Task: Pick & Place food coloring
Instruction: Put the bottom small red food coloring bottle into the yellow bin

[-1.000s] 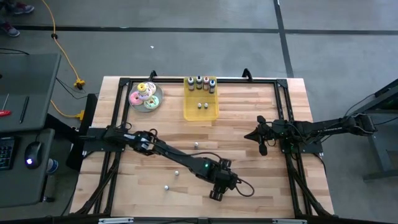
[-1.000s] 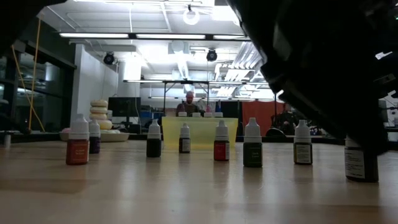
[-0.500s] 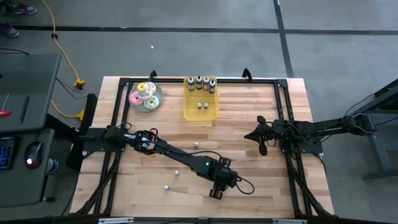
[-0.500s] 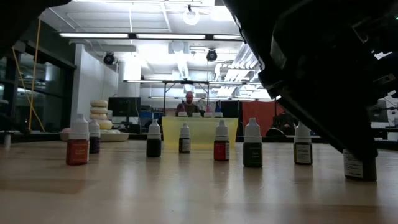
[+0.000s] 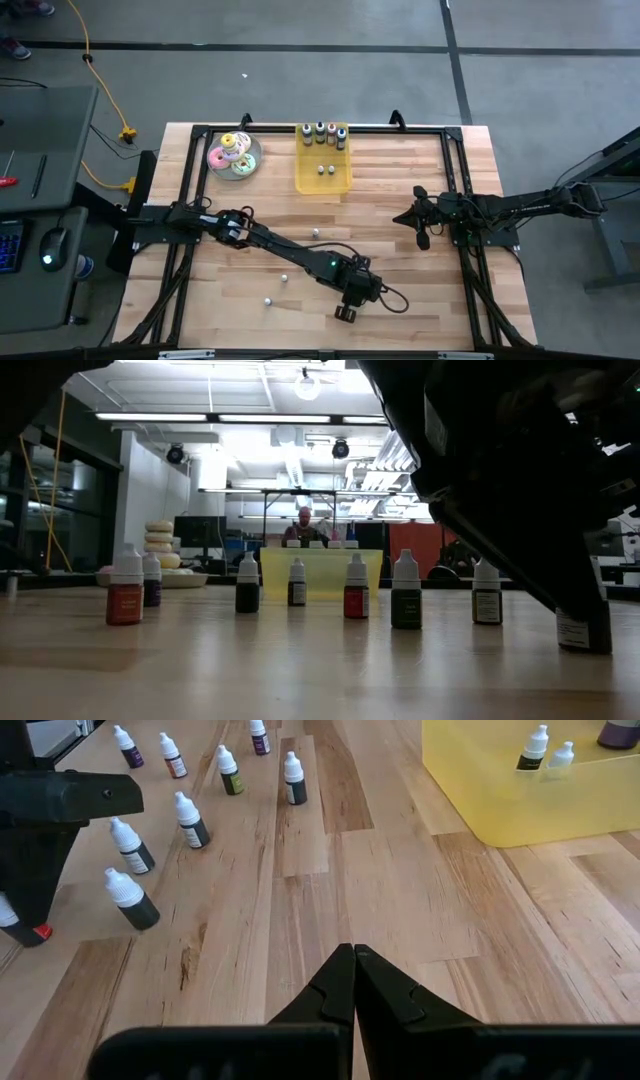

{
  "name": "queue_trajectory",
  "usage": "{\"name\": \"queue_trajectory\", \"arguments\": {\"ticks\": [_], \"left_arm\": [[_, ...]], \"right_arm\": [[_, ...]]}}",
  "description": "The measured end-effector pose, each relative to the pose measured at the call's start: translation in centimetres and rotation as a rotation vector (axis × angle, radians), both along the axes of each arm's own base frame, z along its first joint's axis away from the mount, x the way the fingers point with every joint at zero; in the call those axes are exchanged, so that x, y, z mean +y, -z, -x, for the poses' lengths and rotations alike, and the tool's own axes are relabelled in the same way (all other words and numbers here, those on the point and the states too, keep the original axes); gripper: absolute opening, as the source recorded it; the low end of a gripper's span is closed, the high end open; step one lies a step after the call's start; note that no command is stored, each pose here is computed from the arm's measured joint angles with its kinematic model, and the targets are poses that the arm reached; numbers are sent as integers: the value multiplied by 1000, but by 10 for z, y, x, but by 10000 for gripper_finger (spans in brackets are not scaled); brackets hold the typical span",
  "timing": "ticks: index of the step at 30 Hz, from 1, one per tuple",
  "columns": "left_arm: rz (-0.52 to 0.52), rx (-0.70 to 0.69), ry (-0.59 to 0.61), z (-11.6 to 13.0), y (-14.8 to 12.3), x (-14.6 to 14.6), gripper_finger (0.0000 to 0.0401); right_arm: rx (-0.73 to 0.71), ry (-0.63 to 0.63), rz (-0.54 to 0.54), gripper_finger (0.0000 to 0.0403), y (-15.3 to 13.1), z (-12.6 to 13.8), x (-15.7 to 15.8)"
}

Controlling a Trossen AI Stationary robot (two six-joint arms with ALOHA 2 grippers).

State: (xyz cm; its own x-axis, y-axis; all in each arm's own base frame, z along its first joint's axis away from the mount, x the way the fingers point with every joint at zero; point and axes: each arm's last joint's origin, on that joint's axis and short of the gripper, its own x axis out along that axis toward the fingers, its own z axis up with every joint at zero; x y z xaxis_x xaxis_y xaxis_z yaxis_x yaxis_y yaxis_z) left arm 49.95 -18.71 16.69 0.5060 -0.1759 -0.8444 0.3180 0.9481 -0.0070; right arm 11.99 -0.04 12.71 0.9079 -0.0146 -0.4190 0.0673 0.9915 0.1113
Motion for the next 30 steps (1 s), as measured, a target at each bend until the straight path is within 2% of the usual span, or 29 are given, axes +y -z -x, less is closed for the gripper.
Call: {"name": "queue_trajectory", "arguments": {"ticks": [16,25,30], "left_arm": [[14,3,-19,0,-1,1,90],[22,7,-24,-1,-1,3,153],[39,-1,-15,0,-9,3,162]], "right_arm": [[0,0,0,0,0,0,0],[0,0,0,0,0,0,0],[0,0,0,0,0,0,0]]}}
